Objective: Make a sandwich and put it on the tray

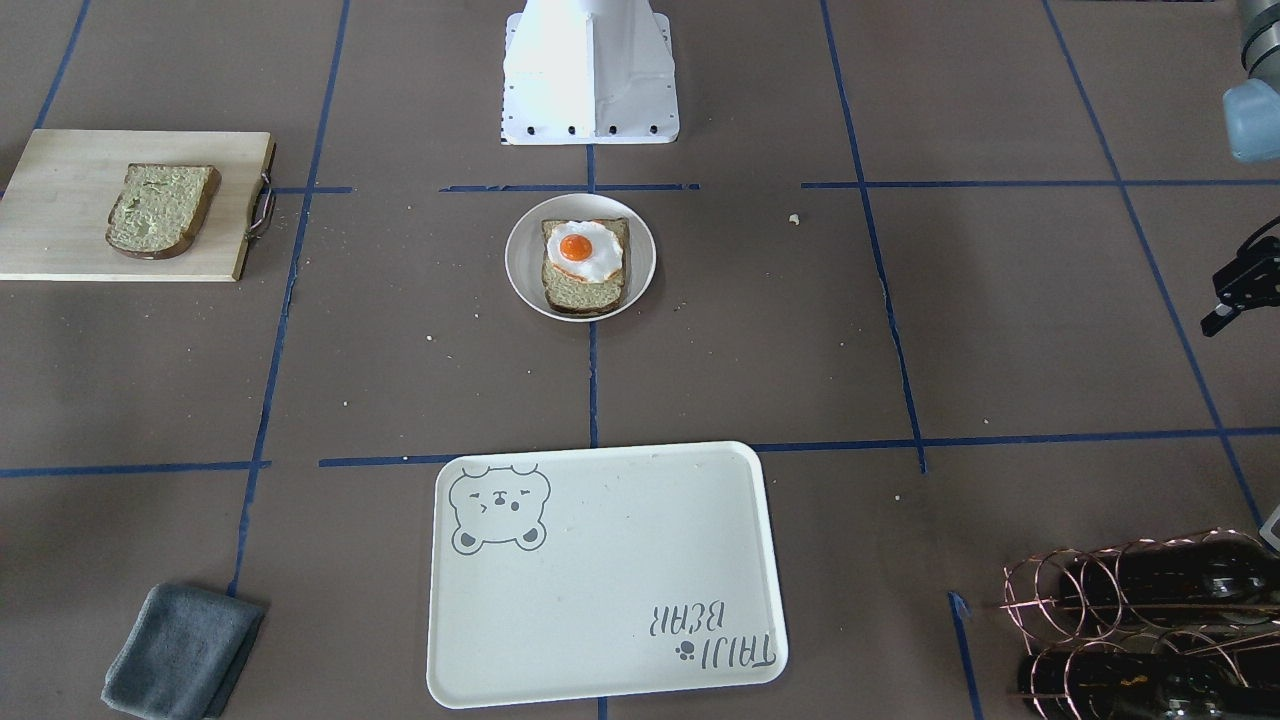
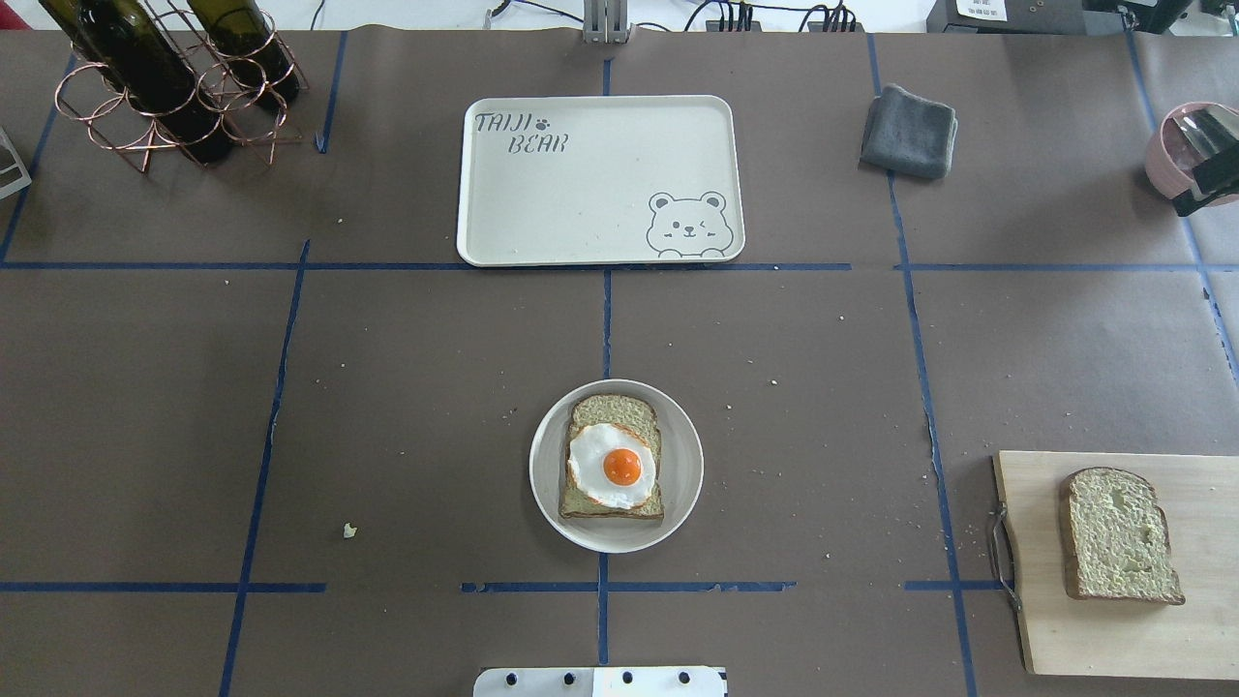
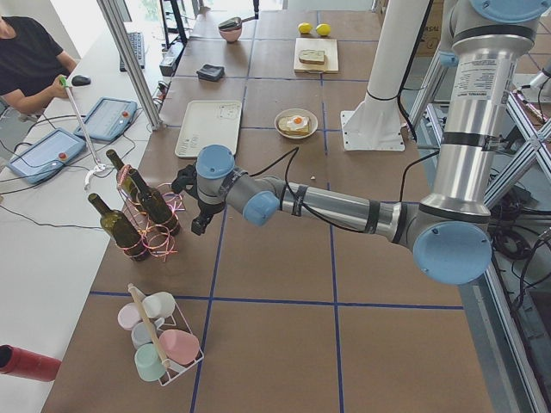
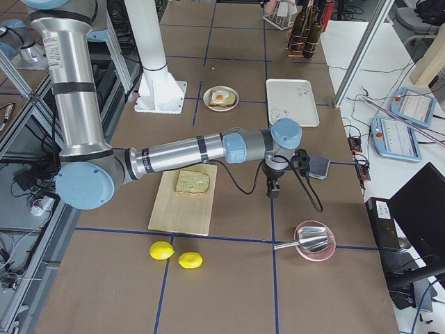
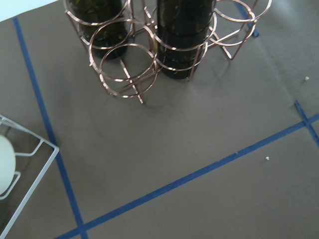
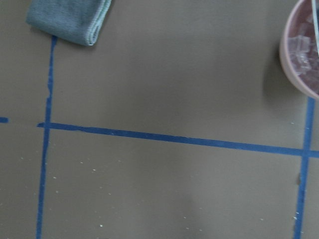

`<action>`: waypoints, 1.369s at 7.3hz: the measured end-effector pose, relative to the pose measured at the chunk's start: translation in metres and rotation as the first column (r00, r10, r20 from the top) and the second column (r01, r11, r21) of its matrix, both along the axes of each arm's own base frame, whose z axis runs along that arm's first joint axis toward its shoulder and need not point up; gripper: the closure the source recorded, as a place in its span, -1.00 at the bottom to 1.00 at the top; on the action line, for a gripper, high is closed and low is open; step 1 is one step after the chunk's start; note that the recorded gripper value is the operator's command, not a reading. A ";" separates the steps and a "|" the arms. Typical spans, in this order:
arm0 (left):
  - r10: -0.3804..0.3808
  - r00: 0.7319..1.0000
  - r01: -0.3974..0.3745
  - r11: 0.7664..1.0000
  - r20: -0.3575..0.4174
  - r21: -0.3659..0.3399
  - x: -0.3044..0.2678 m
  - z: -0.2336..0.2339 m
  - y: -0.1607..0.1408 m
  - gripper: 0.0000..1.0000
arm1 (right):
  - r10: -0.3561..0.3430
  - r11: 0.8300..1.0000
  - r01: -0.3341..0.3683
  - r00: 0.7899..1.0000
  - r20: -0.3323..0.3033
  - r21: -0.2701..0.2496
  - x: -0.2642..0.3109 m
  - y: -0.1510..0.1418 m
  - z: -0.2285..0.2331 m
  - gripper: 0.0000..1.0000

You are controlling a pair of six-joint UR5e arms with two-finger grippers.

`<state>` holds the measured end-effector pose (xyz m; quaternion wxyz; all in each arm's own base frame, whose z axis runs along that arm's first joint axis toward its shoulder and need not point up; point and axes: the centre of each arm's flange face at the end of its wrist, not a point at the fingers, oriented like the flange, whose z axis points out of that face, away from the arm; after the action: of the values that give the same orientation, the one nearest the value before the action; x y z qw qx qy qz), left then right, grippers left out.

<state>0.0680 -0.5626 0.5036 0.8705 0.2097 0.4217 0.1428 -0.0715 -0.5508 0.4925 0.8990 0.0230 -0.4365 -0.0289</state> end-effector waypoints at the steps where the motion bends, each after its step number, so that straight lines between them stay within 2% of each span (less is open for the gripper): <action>1: -0.006 0.999 0.005 1.000 -0.031 -0.024 0.024 -0.018 -0.004 -1.00 | 0.027 1.000 -0.027 0.999 0.017 -0.012 -0.028 0.008 -0.013 -1.00; 2: -0.014 0.998 0.011 0.999 -0.066 -0.051 0.048 -0.035 -0.002 -1.00 | 0.059 0.998 -0.058 0.998 0.034 -0.020 -0.051 0.026 -0.009 -1.00; 5: -0.087 0.976 0.049 0.981 -0.199 -0.186 0.112 -0.065 0.019 -1.00 | 0.111 0.993 -0.108 0.991 0.070 -0.047 -0.077 0.132 0.036 -1.00; 7: -0.116 0.961 0.053 0.968 -0.251 -0.245 0.144 -0.080 0.036 -1.00 | 0.106 0.992 -0.102 0.993 0.052 -0.073 -0.073 0.188 0.044 -0.99; 8: -0.127 0.957 0.056 0.963 -0.261 -0.264 0.155 -0.087 0.042 -1.00 | 0.092 0.994 -0.090 0.995 0.025 -0.064 -0.076 0.209 0.057 -0.98; 10: -0.137 0.953 0.057 0.957 -0.271 -0.286 0.168 -0.096 0.048 -1.00 | 0.071 0.996 -0.070 0.997 0.022 -0.061 -0.087 0.242 0.086 -0.96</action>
<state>0.2362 -0.5143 0.4077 0.8265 0.1261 0.5485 0.0076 -0.1588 -0.3083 0.5784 0.8943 0.0115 -0.4470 0.0162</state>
